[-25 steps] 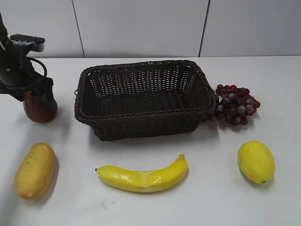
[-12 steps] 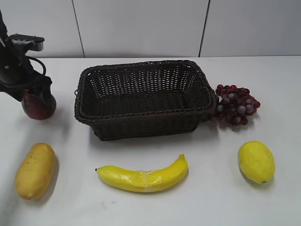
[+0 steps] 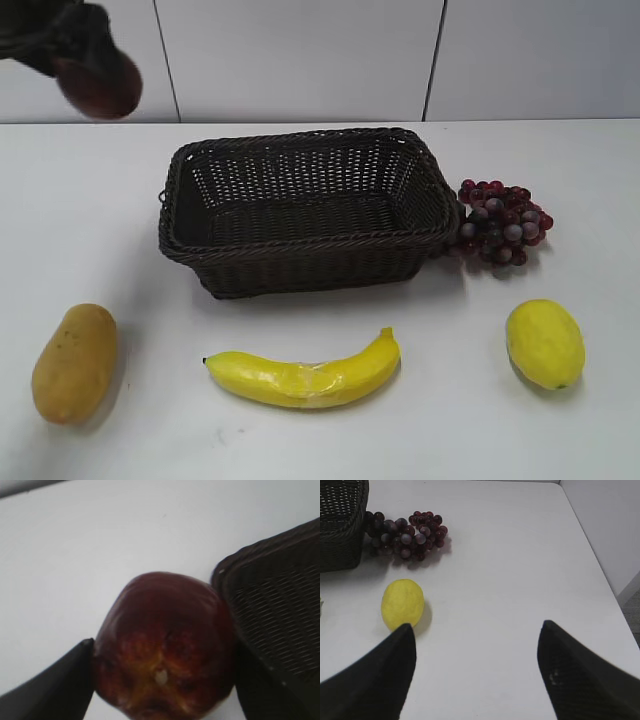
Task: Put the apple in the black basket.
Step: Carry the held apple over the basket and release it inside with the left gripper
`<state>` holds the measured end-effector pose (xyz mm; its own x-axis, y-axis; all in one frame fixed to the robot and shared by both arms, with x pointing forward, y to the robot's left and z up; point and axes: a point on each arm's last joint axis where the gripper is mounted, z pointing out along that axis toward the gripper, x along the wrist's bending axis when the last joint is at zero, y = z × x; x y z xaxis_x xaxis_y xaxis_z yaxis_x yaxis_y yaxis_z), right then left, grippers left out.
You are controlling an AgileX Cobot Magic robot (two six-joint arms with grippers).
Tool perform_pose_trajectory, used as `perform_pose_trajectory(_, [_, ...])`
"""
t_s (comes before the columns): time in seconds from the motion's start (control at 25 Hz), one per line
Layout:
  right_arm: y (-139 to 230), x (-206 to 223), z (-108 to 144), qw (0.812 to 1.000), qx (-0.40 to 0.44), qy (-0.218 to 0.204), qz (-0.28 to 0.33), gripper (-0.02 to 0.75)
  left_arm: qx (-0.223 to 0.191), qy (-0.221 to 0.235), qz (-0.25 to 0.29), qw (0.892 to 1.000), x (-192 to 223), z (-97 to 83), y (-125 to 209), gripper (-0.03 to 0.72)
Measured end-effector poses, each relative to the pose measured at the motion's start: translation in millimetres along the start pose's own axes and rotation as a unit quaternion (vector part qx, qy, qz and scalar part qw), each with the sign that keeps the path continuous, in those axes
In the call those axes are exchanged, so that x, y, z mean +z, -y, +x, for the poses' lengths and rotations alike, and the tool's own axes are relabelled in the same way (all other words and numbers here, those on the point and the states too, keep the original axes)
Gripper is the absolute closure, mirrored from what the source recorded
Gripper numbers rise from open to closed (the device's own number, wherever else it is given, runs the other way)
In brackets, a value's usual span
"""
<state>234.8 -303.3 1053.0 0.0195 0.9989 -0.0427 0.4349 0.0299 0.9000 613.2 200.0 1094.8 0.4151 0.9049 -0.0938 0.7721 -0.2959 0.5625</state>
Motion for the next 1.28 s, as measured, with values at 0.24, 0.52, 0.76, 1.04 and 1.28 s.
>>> perform_pose_trajectory(0.24, [0,0,0,1.000,0.000,0.000,0.000,0.167,0.084,0.064,-0.019,0.994,11,-85.1,-10,0.074])
perform_pose_trajectory(0.52, [0,0,0,1.000,0.000,0.000,0.000,0.167,0.125,0.096,0.038,0.987,85,-136.0,8,0.074])
perform_pose_trajectory(0.76, [0,0,0,1.000,0.000,0.000,0.000,0.167,0.129,0.087,0.097,0.983,148,-136.1,31,0.074])
perform_pose_trajectory(1.04, [0,0,0,1.000,0.000,0.000,0.000,0.167,0.133,0.080,0.114,0.981,170,-133.4,40,0.036])
perform_pose_trajectory(1.28, [0,0,0,1.000,0.000,0.000,0.000,0.167,0.136,0.078,0.100,0.983,169,-134.0,34,-0.002])
